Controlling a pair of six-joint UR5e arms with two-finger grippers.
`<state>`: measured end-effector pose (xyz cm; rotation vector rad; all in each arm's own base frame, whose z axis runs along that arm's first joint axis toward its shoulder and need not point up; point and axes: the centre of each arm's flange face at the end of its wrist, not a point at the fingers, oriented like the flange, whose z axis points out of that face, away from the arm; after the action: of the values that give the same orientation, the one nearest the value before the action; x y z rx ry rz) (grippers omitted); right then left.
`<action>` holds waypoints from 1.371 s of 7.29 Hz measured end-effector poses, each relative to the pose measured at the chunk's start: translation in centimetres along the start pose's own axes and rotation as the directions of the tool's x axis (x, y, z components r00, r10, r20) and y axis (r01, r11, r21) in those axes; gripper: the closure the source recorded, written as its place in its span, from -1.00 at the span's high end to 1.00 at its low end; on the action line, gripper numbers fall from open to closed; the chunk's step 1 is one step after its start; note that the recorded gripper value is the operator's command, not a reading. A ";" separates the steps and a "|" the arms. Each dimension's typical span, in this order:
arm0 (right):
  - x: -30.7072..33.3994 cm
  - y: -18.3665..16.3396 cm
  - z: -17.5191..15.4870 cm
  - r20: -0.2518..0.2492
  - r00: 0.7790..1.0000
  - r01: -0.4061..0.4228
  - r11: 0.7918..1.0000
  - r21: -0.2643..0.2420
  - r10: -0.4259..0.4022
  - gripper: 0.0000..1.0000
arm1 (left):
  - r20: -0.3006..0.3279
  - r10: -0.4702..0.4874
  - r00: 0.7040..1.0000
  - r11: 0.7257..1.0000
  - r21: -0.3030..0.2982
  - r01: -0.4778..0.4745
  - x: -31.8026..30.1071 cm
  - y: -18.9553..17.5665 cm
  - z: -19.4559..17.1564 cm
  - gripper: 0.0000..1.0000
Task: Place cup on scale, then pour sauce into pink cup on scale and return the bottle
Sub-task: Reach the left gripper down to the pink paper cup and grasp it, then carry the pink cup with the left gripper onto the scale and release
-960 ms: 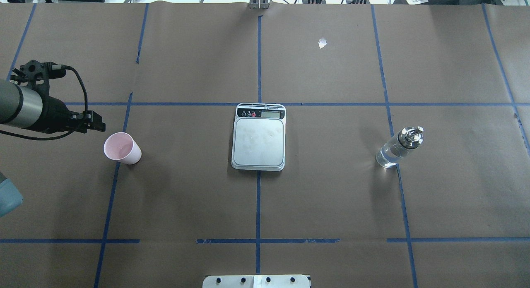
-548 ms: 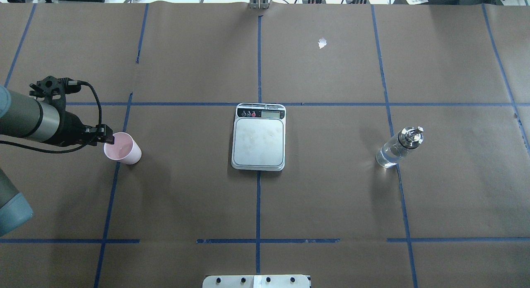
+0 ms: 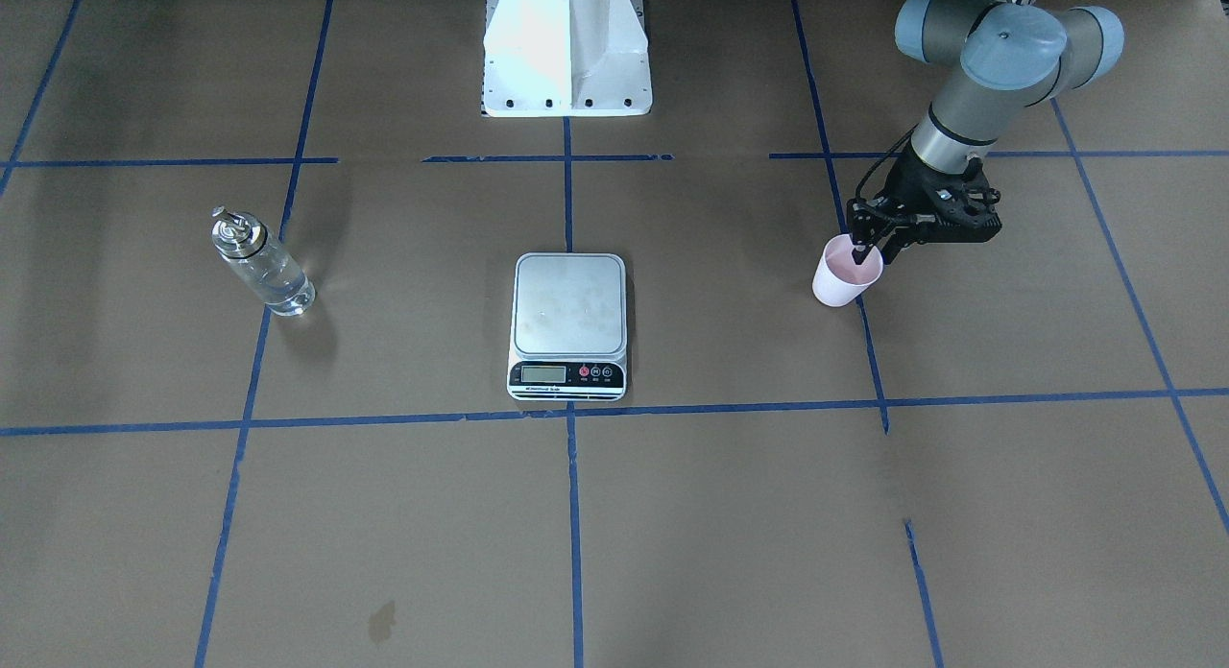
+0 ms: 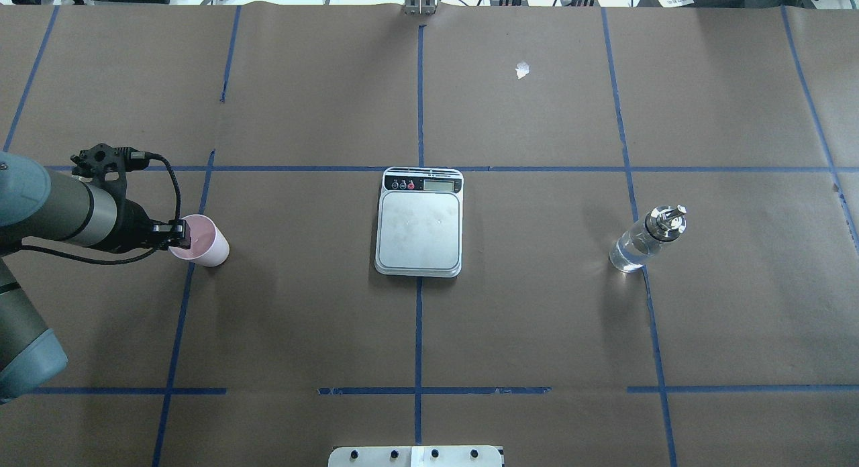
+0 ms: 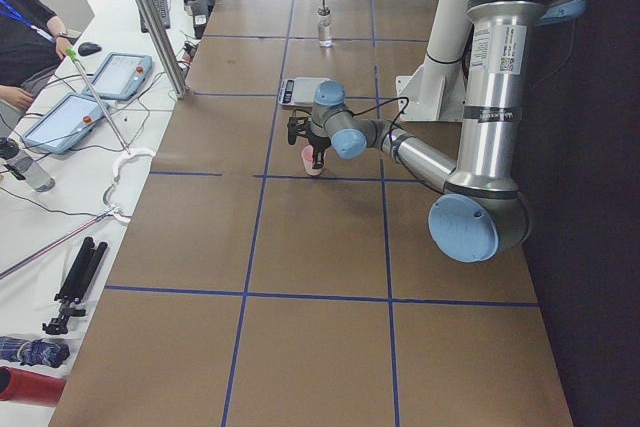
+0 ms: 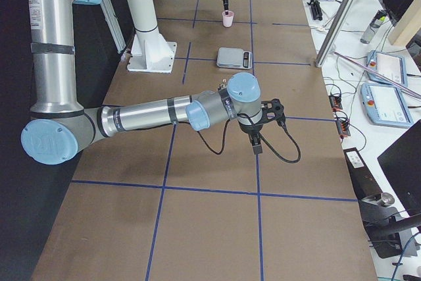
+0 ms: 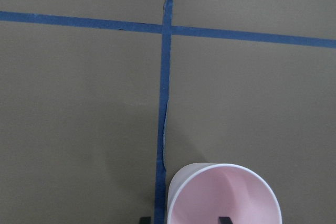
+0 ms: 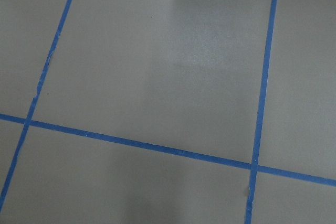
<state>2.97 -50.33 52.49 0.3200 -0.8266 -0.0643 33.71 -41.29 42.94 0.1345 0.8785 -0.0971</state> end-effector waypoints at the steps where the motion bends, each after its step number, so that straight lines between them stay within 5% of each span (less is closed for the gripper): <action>1: 0.0 0.0 0.0 0.000 1.000 0.000 1.000 0.001 0.000 1.00 | 0.001 0.002 1.000 1.000 0.000 -0.002 0.0 0.1 0.1 -1.00; 4: 0.0 0.0 0.0 0.000 1.000 0.000 1.000 -0.001 0.000 1.00 | 0.011 0.005 1.000 1.000 -0.007 -0.005 2.3 -0.2 -1.8 -1.00; 7: 0.0 0.0 0.0 0.001 1.000 0.000 1.000 -0.001 0.000 1.00 | 0.013 0.001 1.000 1.000 -0.010 -0.001 15.3 -4.0 -6.8 -1.00; 10: -0.2 0.0 -0.2 0.002 1.000 0.001 1.000 0.003 -0.001 1.00 | 0.000 -0.008 1.000 1.000 -0.018 0.008 25.2 -7.8 -6.6 -1.00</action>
<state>2.95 -50.26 52.22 0.3230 -0.8289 -0.0639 43.64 -48.71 18.68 0.1145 0.8798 -0.0968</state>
